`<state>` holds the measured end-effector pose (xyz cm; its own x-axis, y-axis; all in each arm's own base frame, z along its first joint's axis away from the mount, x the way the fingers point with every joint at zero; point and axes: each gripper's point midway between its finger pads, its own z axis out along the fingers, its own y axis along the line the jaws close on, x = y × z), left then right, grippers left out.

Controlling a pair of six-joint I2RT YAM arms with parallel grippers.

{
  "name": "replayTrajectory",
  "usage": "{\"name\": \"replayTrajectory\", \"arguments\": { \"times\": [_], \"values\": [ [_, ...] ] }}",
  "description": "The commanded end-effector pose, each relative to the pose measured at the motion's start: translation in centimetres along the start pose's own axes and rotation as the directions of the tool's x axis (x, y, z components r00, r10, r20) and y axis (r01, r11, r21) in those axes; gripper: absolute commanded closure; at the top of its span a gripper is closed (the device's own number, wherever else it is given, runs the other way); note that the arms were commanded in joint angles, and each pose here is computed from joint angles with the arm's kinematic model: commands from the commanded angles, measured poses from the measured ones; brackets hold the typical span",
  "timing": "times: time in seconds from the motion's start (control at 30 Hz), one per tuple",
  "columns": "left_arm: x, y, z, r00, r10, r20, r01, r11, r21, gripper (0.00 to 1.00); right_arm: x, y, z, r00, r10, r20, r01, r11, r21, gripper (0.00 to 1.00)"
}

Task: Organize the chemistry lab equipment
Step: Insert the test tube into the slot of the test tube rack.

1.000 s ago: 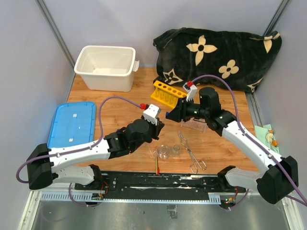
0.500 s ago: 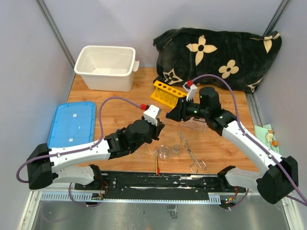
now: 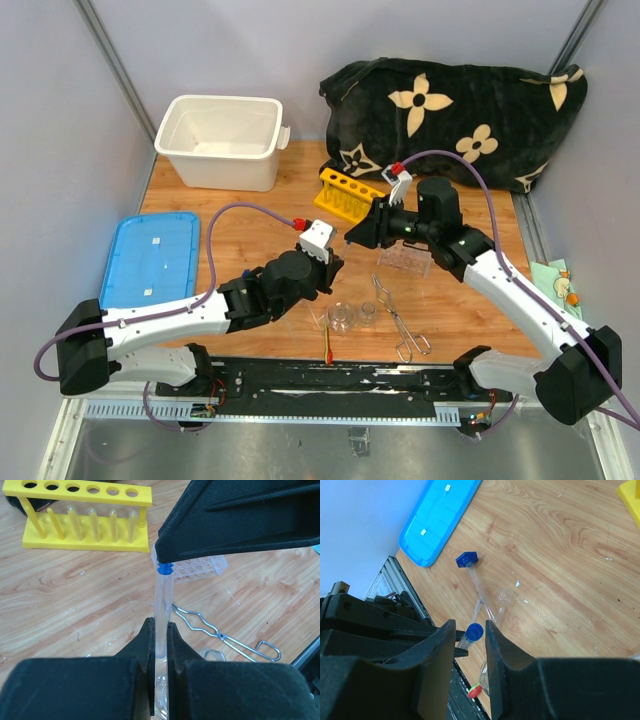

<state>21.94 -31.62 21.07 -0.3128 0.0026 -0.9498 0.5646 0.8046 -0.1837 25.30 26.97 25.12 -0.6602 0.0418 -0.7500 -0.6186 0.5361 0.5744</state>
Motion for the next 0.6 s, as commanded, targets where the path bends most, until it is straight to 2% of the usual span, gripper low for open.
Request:
{"name": "replayTrajectory", "arguments": {
  "times": [0.0, 0.4, 0.5, 0.57],
  "values": [
    [-0.85, -0.37, -0.16, 0.999, -0.017, 0.040, 0.017, 1.000, 0.007, 1.00, -0.99, 1.04, 0.22, 1.000, -0.009, 0.024, 0.010, 0.999, -0.033, 0.69],
    [-1.48, -0.23, -0.44, 0.998, -0.019, 0.059, 0.019, 1.000, -0.001, 1.00, -0.51, 0.81, 0.45, 1.000, -0.003, 0.011, 0.003, 0.999, -0.033, 0.69],
    [-1.54, -0.23, -0.40, 0.998, -0.017, 0.061, 0.017, 1.000, -0.002, 1.00, -0.52, 0.88, 0.45, 1.000, -0.005, 0.011, 0.005, 0.999, -0.037, 0.73],
    [-1.52, -0.30, -0.37, 0.998, -0.016, 0.060, 0.016, 1.000, 0.000, 1.00, -0.48, 0.91, 0.47, 1.000, -0.004, 0.007, 0.004, 0.999, -0.041, 0.81]
  ]
}}
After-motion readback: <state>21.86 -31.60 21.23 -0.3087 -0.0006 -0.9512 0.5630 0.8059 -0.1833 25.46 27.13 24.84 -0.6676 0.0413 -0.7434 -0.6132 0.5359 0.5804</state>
